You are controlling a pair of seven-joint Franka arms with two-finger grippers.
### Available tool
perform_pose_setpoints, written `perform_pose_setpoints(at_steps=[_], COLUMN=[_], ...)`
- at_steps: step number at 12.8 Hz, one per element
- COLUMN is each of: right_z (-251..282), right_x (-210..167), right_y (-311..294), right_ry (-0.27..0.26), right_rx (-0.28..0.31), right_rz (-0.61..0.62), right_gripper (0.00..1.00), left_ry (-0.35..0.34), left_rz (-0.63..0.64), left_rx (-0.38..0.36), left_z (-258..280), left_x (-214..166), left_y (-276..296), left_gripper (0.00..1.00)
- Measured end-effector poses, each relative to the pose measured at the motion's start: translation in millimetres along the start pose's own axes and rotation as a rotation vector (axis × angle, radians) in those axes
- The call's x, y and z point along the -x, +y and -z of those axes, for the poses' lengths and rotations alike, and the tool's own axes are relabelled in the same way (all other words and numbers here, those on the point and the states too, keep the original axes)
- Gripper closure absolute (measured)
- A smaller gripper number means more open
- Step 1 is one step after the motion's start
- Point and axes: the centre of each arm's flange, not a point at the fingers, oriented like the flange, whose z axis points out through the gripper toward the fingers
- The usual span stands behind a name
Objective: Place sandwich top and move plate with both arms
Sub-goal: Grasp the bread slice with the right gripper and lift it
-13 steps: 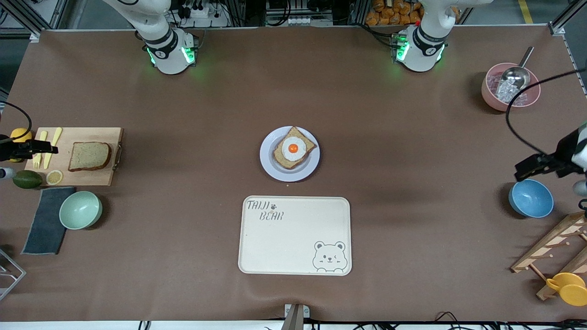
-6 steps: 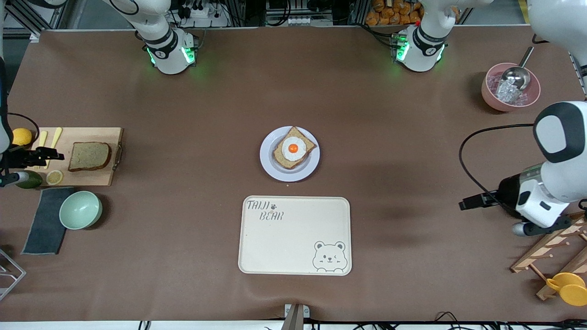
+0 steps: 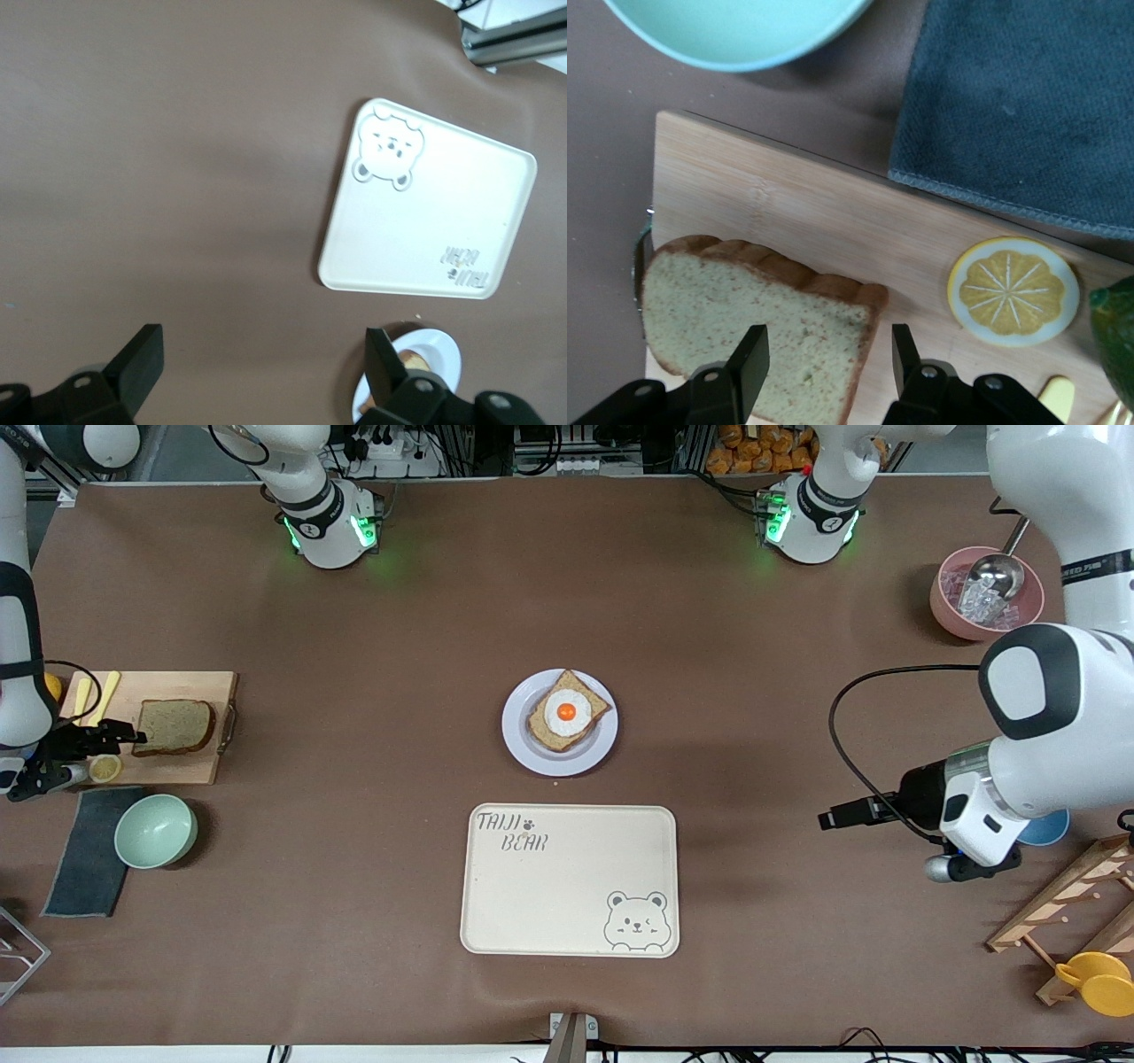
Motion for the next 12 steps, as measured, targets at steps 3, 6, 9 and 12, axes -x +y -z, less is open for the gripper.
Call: perform_pose_setpoints(at_steps=[3,6,9,12], right_z=[-8.7,-19.9,-26.5,-25.5], right_x=[8.8,10.0,9.7,13.3], right_y=[9.9,13.5,14.5,17.1], right_ry=[0.017,0.025,0.038,0.061], right_rx=[-0.020,-0.039,-0.059,-0.071], right_rz=[0.020,0.011,0.023,0.082], right_gripper=[0.39,0.52,0.75,0.84], left_ry=[-0.041,-0.049,-0.062,-0.067], left_rz=[-0.005,-0.007,0.005,0.051], left_rx=[0.010,0.013,0.011,0.064], left_z=[-29.8,-35.0,-51.7,-57.4], left_x=[1.5,3.1,9.1,4.2], left_y=[9.8,14.4,31.9,27.5], left_gripper=[0.00,0.00,0.00,0.00])
